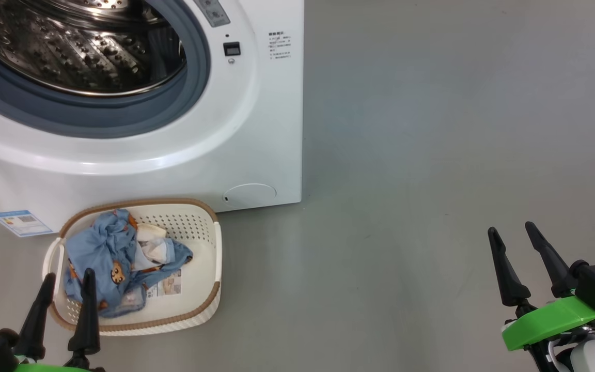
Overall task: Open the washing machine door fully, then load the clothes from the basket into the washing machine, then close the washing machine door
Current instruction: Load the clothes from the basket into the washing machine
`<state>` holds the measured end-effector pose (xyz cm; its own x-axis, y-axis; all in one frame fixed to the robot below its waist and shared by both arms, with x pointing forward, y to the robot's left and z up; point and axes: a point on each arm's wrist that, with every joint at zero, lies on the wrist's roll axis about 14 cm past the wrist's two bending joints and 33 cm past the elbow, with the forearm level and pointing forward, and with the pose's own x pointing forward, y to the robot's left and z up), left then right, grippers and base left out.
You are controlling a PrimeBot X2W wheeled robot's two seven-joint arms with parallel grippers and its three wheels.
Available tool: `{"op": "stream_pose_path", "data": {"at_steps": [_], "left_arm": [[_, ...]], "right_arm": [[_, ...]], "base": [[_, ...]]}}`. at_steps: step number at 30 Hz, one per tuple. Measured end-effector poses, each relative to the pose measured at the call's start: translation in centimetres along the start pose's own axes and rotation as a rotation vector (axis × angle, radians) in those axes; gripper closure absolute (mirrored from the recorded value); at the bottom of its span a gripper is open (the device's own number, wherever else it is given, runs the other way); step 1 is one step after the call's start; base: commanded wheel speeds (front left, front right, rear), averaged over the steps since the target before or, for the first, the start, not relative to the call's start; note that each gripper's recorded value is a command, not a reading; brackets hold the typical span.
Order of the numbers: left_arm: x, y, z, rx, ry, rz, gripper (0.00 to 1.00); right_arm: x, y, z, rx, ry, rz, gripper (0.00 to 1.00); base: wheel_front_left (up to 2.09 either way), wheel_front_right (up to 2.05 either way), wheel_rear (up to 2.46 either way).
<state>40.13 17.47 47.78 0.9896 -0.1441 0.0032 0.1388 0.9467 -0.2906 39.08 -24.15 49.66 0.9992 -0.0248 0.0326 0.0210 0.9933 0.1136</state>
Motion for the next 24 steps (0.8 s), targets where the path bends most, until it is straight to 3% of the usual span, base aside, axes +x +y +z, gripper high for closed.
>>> {"op": "stream_pose_path", "data": {"at_steps": [16,24], "left_arm": [[0.29,0.20,-0.48,-0.003,0.014,0.001,0.00],[0.49,-0.07,-0.94,0.011,0.031,-0.017,0.00]], "right_arm": [[0.11,0.08,-0.68,0.008,0.016,-0.005,0.00],[0.20,0.24,-0.85,0.015,0.019,-0.006,0.00]], "base": [[1.26,-1.89,0.62],[0.94,-0.96,0.02]]}}
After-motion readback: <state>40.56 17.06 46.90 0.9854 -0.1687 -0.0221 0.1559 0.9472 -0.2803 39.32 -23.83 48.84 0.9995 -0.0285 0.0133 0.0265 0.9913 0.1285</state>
